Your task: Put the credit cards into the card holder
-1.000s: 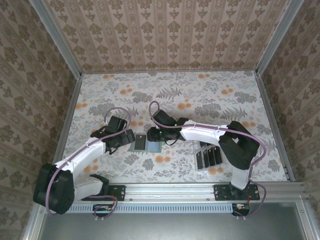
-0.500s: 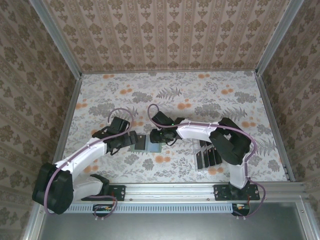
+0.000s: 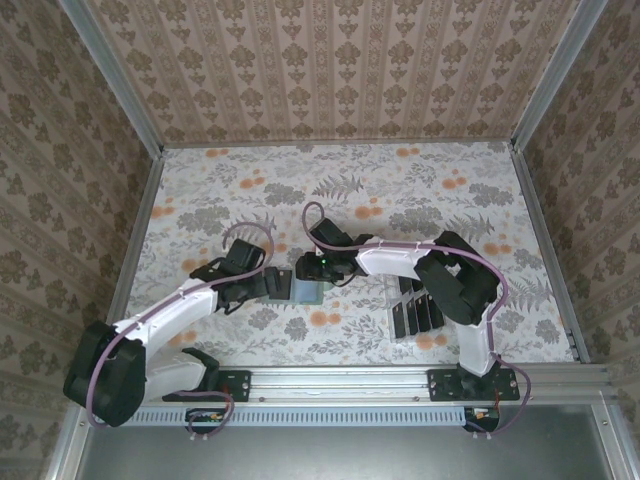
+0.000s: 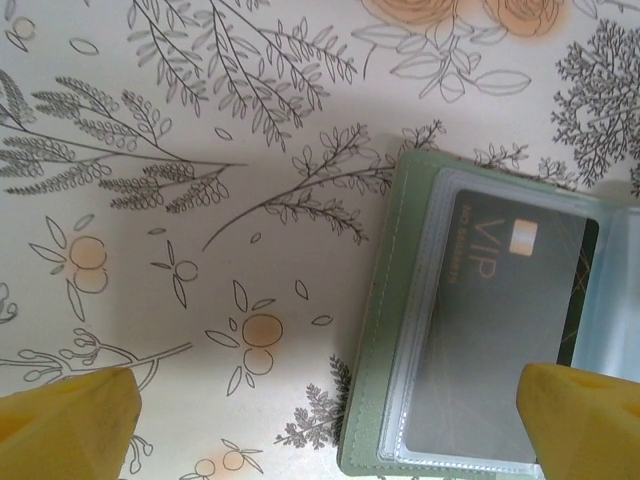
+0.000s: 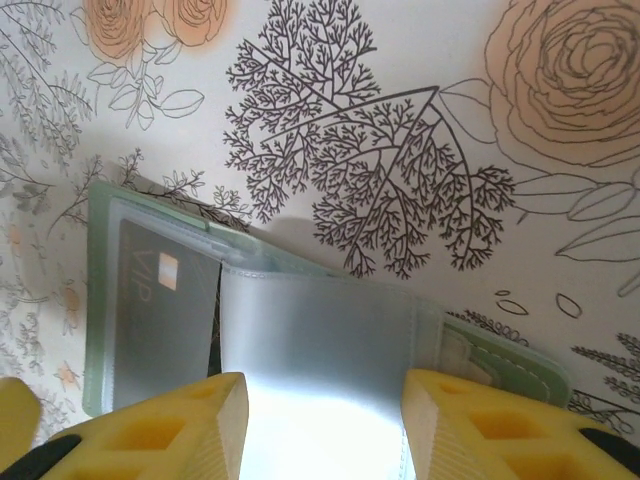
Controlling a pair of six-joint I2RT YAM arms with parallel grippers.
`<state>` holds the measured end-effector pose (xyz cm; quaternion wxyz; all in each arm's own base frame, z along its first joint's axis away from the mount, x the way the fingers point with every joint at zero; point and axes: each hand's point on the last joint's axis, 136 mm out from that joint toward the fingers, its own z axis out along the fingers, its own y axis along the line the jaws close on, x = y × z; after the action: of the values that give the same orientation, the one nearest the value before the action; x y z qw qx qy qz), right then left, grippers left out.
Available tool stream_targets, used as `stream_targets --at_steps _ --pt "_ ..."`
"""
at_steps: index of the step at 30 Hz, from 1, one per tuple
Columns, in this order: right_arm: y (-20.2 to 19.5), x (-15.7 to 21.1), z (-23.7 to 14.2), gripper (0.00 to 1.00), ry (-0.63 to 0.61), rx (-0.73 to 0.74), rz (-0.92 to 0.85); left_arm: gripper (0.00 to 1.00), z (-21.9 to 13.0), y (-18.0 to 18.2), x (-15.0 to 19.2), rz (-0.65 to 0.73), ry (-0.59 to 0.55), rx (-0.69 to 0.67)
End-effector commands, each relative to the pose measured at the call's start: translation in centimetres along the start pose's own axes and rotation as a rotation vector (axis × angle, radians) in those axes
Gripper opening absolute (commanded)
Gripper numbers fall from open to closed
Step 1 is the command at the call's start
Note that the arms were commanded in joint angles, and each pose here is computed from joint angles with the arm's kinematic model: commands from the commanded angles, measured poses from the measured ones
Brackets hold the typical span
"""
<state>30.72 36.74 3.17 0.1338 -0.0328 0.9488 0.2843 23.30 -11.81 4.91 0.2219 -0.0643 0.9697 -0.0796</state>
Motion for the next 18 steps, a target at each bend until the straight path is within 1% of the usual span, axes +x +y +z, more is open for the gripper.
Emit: stream_targets --at_steps 1,6,18 --pt "-0.3 1.6 1.6 0.47 0.063 -0.042 0.063 1.00 -0.2 -0.7 0.1 0.031 -0.023 0.037" --pt "0.9 1.4 1.7 0.47 0.065 -0.105 0.093 1.00 -0.4 -1.4 0.4 0.061 -0.050 0.071" --pt "1.7 1.3 2.3 0.47 0.066 -0.163 0.141 1.00 -1.0 -2.4 1.3 0.118 -0.115 0.144"
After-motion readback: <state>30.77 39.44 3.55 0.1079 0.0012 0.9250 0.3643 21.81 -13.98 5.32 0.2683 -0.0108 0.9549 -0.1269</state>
